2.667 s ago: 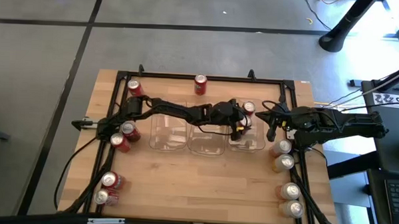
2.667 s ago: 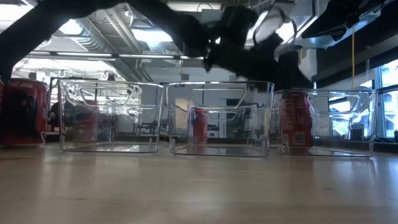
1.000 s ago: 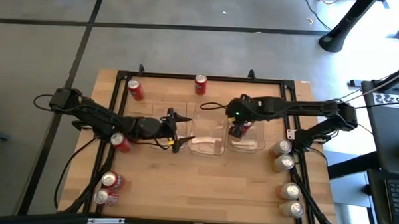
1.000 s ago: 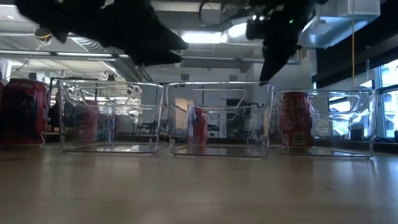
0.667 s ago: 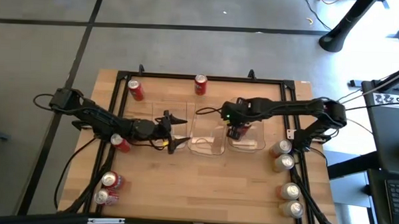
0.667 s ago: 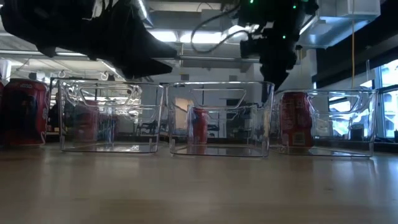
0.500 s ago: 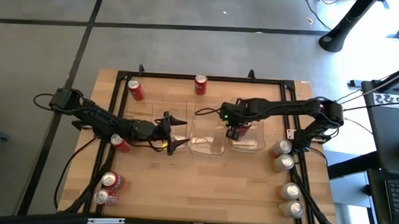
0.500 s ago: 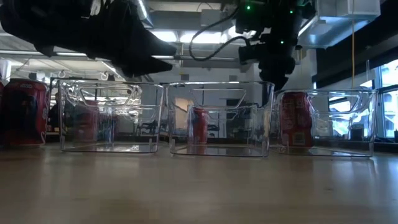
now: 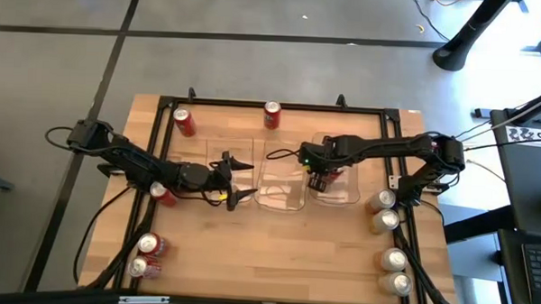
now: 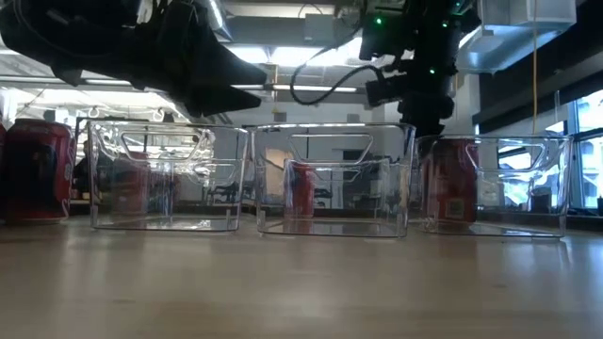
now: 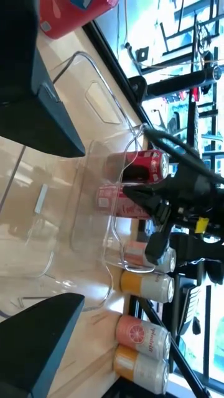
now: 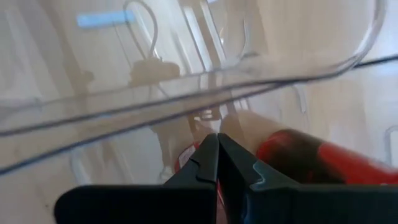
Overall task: Sort soda cans
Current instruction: Adjust the red soda cans in the right transparent bin
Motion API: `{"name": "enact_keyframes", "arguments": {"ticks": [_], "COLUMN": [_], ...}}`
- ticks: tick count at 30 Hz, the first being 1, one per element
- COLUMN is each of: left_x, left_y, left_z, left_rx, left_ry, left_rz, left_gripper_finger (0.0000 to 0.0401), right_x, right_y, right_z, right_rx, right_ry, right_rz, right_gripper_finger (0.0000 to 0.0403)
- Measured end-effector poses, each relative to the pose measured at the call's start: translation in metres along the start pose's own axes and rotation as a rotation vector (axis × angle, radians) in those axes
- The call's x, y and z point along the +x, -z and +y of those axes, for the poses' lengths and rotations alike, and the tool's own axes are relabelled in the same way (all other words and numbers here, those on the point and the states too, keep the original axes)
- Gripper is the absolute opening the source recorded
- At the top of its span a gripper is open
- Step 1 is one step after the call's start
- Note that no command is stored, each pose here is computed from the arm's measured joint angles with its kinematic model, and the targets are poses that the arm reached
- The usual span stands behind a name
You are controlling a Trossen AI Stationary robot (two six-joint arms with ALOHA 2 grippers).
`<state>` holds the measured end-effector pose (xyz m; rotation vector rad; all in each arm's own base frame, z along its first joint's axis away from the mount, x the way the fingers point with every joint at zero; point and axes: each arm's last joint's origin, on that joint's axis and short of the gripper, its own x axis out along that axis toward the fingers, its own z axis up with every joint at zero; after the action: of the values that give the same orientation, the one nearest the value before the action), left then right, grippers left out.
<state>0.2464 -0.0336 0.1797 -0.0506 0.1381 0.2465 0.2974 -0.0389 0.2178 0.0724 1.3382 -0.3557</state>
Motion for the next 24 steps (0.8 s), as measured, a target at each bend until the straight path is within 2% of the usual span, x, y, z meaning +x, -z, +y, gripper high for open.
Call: {"name": "enact_keyframes", "arguments": {"ticks": [7,24], "left_x": [0.0000,0.0001], "left_y": [0.0000,0.0001], "left_z": [0.0001,0.0002], "left_rx": [0.000,0.001], "left_ry": [0.000,-0.001], "left_rz": [0.000,0.000], "left_gripper_finger": [0.0363,0.0363], "right_x": [0.0070,0.0086], "right_y": [0.0068,0.0035], "right_z": [0.0003,0.0019], "right_rx": [0.021,0.001], "right_ry": [0.005,-0.025], "right_rz": [0.034,0.010], "right_gripper_finger": [0.0007,0.0007]}}
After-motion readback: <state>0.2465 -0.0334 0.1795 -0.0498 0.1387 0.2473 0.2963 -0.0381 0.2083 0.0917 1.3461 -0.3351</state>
